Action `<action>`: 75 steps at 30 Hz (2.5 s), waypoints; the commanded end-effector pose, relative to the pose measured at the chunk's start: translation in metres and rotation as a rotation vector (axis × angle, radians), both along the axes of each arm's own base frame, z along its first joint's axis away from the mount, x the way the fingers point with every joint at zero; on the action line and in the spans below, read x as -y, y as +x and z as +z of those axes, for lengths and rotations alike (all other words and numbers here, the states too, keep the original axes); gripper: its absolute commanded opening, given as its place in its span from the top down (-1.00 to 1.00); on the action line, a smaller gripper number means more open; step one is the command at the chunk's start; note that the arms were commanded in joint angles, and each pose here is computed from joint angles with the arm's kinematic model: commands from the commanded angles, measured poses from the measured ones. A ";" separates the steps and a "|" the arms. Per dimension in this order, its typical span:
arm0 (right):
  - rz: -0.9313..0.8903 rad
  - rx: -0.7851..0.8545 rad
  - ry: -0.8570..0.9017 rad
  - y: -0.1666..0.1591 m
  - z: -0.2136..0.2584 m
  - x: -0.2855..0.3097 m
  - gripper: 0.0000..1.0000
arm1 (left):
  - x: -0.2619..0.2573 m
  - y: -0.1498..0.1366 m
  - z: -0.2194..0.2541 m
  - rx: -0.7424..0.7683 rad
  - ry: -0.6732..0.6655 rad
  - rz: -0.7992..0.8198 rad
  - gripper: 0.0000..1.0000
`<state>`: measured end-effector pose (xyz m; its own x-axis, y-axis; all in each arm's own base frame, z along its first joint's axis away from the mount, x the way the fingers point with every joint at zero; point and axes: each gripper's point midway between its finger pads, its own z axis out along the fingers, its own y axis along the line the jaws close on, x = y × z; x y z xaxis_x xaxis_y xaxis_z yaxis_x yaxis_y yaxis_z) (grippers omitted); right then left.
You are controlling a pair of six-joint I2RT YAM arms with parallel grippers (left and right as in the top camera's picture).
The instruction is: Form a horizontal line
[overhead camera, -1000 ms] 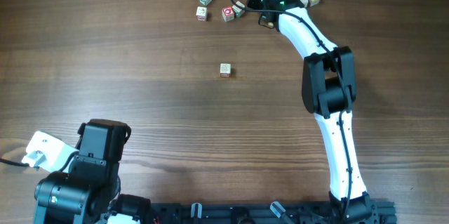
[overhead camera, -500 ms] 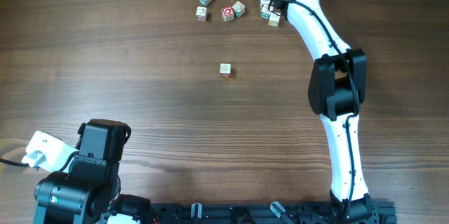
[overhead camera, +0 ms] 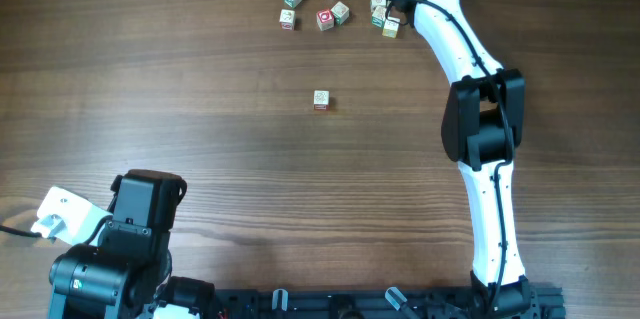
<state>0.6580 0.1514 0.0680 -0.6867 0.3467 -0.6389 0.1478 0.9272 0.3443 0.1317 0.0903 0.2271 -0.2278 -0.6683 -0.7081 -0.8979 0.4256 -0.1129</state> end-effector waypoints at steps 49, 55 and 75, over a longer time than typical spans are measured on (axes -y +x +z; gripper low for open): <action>-0.040 0.005 -0.046 0.010 -0.030 0.000 0.91 | -0.002 -0.001 0.000 0.015 -0.002 0.025 -1.00; -0.039 -0.022 -0.053 0.006 -0.044 0.001 0.91 | -0.002 -0.001 0.000 0.015 -0.002 0.025 -1.00; 0.170 -0.203 0.037 -0.035 -0.073 -0.044 0.91 | -0.002 -0.001 0.000 0.015 -0.002 0.025 -1.00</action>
<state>0.6445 0.1684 0.0259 -0.7715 0.3100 -0.5556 0.1357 0.9334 0.3323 0.1317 0.0903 0.2271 -0.2278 -0.6683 -0.7081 -0.8979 0.4256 -0.1129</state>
